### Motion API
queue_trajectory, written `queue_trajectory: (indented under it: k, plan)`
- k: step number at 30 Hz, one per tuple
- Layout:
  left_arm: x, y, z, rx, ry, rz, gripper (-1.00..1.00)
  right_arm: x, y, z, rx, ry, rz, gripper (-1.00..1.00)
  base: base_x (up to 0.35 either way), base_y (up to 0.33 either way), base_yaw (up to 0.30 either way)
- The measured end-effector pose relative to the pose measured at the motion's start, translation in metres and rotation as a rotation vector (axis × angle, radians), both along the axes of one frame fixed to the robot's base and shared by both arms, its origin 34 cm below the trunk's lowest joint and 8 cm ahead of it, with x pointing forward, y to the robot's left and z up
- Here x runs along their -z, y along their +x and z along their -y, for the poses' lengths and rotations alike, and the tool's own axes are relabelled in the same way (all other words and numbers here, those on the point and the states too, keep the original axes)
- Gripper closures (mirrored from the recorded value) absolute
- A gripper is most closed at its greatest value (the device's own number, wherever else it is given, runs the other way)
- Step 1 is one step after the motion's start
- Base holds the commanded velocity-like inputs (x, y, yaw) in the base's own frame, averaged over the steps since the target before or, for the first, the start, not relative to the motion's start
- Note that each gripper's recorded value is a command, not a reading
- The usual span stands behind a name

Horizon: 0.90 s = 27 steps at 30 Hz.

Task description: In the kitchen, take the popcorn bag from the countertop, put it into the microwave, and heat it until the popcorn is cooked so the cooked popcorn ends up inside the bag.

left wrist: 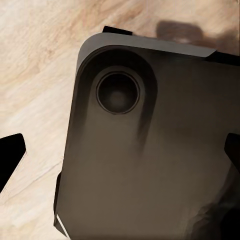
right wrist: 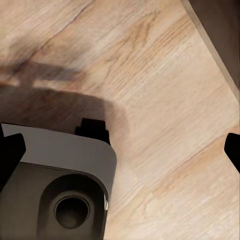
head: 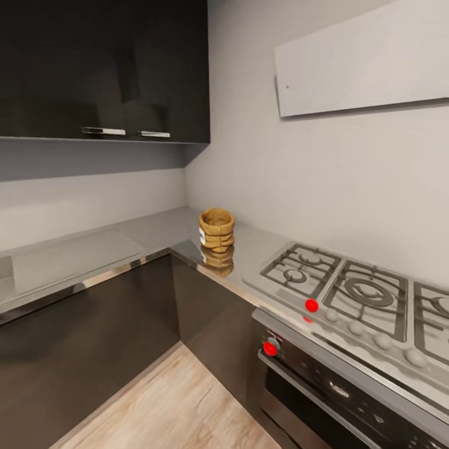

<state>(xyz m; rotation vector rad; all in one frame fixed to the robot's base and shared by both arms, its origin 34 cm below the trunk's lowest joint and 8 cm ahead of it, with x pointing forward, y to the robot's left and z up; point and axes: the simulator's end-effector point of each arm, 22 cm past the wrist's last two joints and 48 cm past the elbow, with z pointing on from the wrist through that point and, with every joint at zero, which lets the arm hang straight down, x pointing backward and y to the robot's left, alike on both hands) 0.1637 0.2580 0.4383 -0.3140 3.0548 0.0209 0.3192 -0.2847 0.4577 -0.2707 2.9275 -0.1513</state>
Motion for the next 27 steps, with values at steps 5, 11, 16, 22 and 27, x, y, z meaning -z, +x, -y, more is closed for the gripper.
queue_trajectory:
  k: [5, 11, 16, 22, 27]
  plan:
    - [0.0, 0.0, 0.0, 0.0, 0.0, 0.0, -1.0, 0.0, 0.0, 0.0, -0.002, -0.001, 0.0, -1.0, 0.279, 0.119, 0.0]
    - [0.0, 0.0, 0.0, 0.0, 0.0, 0.0, -1.0, 0.0, 0.0, -0.0002, -0.002, 0.0, 0.0, -1.0, 0.279, 0.119, 0.0]
    - [0.0, 0.0, 0.0, 0.0, 0.0, 0.0, -1.0, 0.0, 0.0, -0.0012, -0.002, 0.001, 0.0, -1.0, 0.279, 0.119, 0.0]
    - [0.0001, 0.0003, 0.0018, 0.001, -0.001, 0.001, -1.0, 0.0002, 0.0001, 0.0008, 0.0, -0.001, -0.001, -1.0, 0.073, 0.031, 0.0]
    - [0.0001, 0.0011, 0.0019, 0.0, -0.001, 0.003, -1.0, 0.0001, 0.0006, 0.0008, -0.001, -0.001, 0.002, -1.0, 0.002, 0.001, 0.0]
